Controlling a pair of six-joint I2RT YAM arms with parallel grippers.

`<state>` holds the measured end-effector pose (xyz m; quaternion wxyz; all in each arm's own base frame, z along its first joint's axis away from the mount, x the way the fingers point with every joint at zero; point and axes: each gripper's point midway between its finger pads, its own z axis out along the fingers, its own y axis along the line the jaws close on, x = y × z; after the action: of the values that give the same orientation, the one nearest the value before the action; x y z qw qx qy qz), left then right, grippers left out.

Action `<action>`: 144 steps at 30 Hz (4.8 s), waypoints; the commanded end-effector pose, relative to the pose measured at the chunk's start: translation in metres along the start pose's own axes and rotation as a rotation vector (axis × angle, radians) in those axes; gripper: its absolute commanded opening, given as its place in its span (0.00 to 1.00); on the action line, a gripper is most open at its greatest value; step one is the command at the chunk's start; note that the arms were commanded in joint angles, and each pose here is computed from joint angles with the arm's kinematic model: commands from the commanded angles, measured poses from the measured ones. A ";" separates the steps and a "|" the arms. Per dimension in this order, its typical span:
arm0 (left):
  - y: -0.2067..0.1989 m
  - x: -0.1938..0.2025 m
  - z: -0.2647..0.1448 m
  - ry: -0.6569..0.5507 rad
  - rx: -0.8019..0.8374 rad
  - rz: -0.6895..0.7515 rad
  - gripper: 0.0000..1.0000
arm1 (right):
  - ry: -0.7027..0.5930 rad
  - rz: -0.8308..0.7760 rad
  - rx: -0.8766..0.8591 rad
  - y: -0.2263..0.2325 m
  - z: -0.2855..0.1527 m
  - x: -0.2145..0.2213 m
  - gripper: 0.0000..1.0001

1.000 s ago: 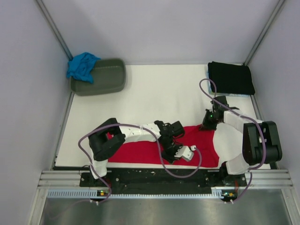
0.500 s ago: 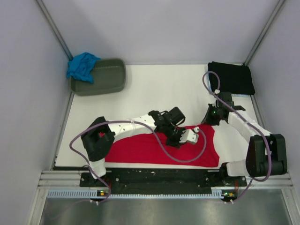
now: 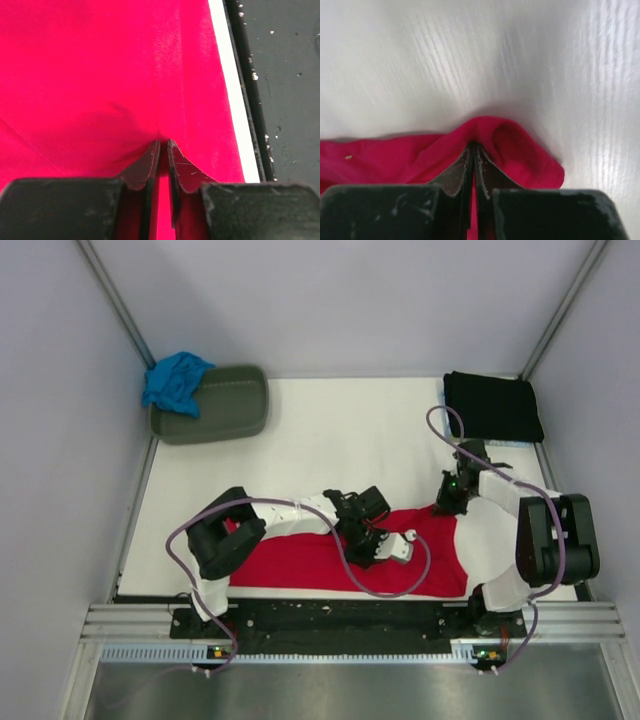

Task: Fold and stack the t-shirts
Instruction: Fold the other side of the tshirt into a rectangle, then rotate the tshirt 90 degrees

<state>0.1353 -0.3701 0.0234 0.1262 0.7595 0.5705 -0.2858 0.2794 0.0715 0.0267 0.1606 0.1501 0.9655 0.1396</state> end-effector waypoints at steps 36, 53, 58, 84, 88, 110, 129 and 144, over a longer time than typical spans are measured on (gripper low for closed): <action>0.027 0.299 -0.245 0.203 -0.711 -0.867 0.27 | -0.085 -0.064 0.052 0.017 0.055 -0.137 0.00; 0.019 0.283 -0.231 0.110 -0.623 -0.946 0.41 | -0.392 -0.196 -0.154 0.131 -0.003 -0.312 0.53; 0.018 0.282 -0.216 0.089 -0.575 -0.949 0.42 | -0.358 -0.106 0.016 0.067 -0.025 -0.273 0.52; -0.074 0.222 -0.146 0.074 -0.259 -0.673 0.23 | -0.034 -0.039 -0.255 0.083 0.098 -0.209 0.01; -0.067 0.191 -0.131 0.048 -0.219 -0.564 0.26 | -0.081 0.033 -0.338 0.116 0.112 -0.253 0.00; -0.001 0.176 -0.203 -0.107 -0.571 -0.650 0.43 | -0.499 -0.238 -0.390 0.184 -0.055 -0.297 0.57; 0.019 0.246 -0.291 -0.322 -0.921 -1.118 0.36 | 0.073 -0.993 -0.607 0.316 -0.013 0.124 0.00; 0.016 0.260 -0.305 -0.313 -1.005 -1.134 0.38 | 0.258 -1.107 -0.459 0.297 0.035 0.196 0.00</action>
<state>0.2785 -0.0094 0.1054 0.3413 0.1504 0.9204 -0.1171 0.1930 0.4135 0.0271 0.1069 -0.4122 0.8648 0.2660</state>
